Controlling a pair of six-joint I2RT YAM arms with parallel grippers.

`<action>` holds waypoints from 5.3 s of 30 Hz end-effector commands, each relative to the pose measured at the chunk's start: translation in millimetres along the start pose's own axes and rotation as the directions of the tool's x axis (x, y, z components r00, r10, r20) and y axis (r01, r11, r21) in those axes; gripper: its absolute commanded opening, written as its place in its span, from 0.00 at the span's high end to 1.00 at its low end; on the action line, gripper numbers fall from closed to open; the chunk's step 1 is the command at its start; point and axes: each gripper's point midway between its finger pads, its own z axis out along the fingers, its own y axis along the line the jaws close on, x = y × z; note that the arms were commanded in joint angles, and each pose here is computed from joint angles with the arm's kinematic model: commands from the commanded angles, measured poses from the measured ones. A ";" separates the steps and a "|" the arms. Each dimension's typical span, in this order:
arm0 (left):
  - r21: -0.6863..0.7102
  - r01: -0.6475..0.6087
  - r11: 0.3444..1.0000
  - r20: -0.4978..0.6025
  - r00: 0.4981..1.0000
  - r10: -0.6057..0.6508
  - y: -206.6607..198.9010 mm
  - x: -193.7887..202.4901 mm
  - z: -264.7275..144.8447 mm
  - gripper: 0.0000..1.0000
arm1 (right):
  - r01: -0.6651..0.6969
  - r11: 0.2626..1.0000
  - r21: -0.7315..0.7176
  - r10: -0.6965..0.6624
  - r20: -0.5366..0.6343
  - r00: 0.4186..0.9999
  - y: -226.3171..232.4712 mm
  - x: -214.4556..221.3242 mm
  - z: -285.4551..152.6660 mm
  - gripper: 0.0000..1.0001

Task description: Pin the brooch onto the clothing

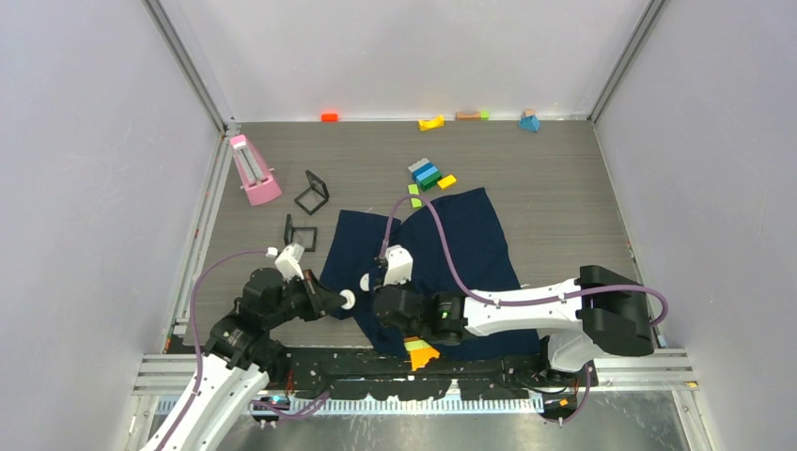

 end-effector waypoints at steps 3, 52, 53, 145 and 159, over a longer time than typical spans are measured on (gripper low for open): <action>-0.011 -0.087 0.996 0.031 0.996 0.087 -9.1 -12.8 -0.7 1.00 | -0.061 0.998 -0.035 0.064 0.080 0.995 16.7 -24.4 -3.8 0.99; -0.169 -0.387 0.907 0.029 0.918 0.397 -59.1 -8.7 42.0 1.00 | -0.076 0.991 -0.108 0.085 0.083 0.993 21.6 -27.7 -15.6 0.99; -0.166 -0.387 0.907 0.029 0.917 0.397 -59.6 -8.1 42.3 1.00 | -0.075 0.991 -0.108 0.084 0.081 0.993 21.6 -27.3 -15.4 0.99; 0.412 -0.181 0.893 0.002 0.980 0.198 -131.9 -26.5 20.8 1.00 | -0.117 0.756 -0.644 0.132 -0.026 0.991 26.7 -34.0 -53.9 0.96; 0.417 -0.178 0.891 -0.008 0.980 0.200 -131.0 -25.1 20.8 1.00 | -0.135 0.734 -0.665 0.135 -0.052 0.990 33.8 -30.8 -52.5 0.99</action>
